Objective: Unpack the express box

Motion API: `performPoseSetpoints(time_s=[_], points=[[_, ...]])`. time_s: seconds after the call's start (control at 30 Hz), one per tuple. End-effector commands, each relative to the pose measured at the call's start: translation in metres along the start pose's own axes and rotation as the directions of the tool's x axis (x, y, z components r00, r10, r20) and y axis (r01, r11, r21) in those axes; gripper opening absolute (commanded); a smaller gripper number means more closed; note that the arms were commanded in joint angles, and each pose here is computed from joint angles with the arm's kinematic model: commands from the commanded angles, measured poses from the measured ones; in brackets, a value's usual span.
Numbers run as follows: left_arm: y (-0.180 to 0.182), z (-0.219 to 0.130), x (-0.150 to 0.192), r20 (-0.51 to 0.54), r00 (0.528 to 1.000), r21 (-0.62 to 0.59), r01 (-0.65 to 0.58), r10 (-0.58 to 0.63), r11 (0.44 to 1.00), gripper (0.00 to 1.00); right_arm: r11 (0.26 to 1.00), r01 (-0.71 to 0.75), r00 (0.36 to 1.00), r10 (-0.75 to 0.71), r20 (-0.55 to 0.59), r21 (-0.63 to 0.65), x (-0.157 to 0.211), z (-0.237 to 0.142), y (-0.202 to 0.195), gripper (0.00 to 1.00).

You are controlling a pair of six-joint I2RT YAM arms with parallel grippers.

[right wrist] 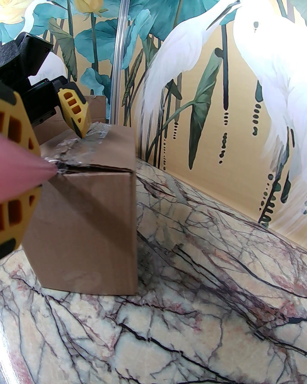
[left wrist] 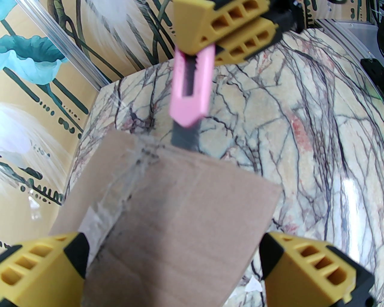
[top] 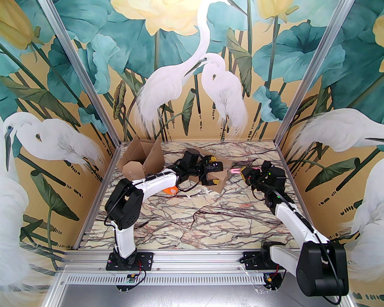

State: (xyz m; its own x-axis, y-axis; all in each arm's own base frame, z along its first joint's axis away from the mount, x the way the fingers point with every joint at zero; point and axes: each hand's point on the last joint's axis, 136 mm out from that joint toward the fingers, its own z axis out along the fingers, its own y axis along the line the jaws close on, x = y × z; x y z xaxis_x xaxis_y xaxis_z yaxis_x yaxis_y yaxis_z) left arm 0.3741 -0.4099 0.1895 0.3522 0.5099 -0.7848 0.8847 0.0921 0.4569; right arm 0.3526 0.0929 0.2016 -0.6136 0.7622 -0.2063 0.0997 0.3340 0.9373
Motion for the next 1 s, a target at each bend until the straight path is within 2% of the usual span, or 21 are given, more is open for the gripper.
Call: performPoseSetpoints(time_s=[0.0,0.13,0.4,0.57,0.97], points=[[0.006,0.006,-0.003,0.023,0.999,-0.041,0.035,-0.035,0.999,0.99,1.0,0.007,1.0,-0.008,-0.016,-0.028,0.005,0.002,0.005,0.0],[0.004,0.006,-0.004,0.031,0.999,-0.03,0.036,-0.035,0.999,0.99,1.0,0.024,1.0,-0.023,0.014,-0.017,0.003,-0.001,0.004,0.0],[-0.019,0.007,0.021,-0.056,0.998,0.091,0.045,-0.039,0.995,1.0,0.997,0.06,0.993,-0.063,0.096,0.039,-0.01,-0.013,0.005,0.0],[-0.021,0.005,0.024,-0.054,0.997,0.106,0.067,-0.062,0.992,0.99,0.995,0.09,0.984,-0.097,0.152,0.05,-0.017,-0.026,0.01,0.0],[-0.012,0.002,0.015,-0.025,0.998,0.066,0.055,-0.053,0.996,0.99,0.995,0.095,0.988,-0.095,0.12,0.008,-0.024,-0.004,0.016,0.0]])
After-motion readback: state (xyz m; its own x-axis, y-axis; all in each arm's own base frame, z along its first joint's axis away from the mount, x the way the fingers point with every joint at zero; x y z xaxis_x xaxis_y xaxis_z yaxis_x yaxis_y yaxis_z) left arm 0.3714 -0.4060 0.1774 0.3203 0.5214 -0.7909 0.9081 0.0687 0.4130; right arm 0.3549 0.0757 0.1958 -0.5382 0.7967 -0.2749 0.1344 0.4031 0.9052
